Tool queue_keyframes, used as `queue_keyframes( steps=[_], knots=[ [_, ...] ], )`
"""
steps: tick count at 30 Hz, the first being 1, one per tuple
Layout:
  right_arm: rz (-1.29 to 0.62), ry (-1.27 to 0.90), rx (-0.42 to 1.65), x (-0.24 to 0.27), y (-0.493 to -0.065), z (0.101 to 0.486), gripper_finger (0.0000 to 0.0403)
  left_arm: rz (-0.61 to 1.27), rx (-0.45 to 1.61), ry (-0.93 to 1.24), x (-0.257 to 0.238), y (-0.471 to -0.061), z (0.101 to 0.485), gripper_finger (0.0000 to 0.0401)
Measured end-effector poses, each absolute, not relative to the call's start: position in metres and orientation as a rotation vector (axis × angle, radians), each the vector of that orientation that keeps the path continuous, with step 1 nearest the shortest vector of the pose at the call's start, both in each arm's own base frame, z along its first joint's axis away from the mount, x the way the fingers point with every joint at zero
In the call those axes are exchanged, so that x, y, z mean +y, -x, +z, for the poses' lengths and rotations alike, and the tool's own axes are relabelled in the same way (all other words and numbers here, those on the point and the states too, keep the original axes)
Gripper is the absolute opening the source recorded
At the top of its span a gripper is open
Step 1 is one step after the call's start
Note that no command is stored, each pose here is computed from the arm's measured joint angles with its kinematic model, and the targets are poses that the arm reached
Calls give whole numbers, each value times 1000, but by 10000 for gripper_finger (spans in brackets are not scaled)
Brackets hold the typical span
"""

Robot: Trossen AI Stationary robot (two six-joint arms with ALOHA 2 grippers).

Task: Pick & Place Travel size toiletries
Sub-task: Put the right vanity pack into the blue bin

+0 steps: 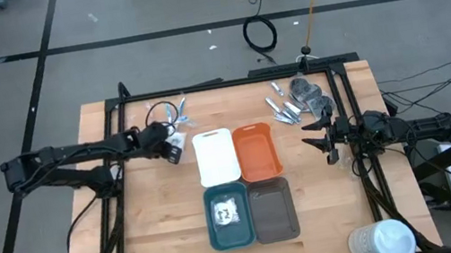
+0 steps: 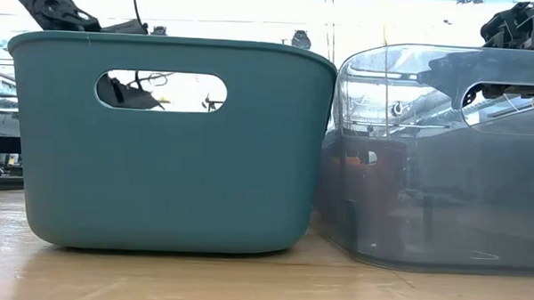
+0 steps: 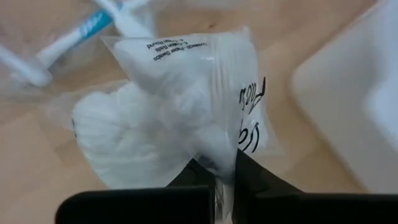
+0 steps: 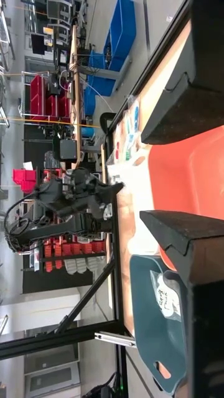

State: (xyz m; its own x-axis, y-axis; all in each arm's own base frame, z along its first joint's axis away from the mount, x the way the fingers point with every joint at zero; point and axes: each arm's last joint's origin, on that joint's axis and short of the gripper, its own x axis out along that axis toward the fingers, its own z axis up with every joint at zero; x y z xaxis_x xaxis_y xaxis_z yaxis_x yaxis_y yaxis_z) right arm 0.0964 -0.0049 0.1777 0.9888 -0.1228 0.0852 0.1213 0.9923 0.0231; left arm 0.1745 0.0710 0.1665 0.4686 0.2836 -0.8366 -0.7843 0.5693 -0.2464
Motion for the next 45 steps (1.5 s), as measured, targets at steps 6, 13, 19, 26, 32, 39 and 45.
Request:
queue_keyframes(
  steps=[6, 13, 19, 26, 32, 39, 45],
  knots=[
    [-123, -18, -86, -5, -96, 178, 172, 649, 700, 679, 62, -166, 191, 4],
    [-123, -17, -86, -5, -96, 178, 175, 618, 734, 686, 50, -151, 198, 27],
    [-123, -18, -86, -5, -96, 178, 172, 681, 884, 718, 48, -147, 185, 68],
    [-123, -18, -86, -5, -96, 178, 175, 692, 938, 713, 51, -155, 175, 157],
    [-123, -17, -86, -5, -96, 178, 172, 693, 970, 701, 53, -162, 167, 223],
    [-123, -18, -86, -5, -96, 178, 175, 681, 1026, 691, 55, -169, 156, 250],
    [-123, -18, -86, -5, -96, 178, 172, 599, 976, 706, 55, -176, 158, 236]
  ],
)
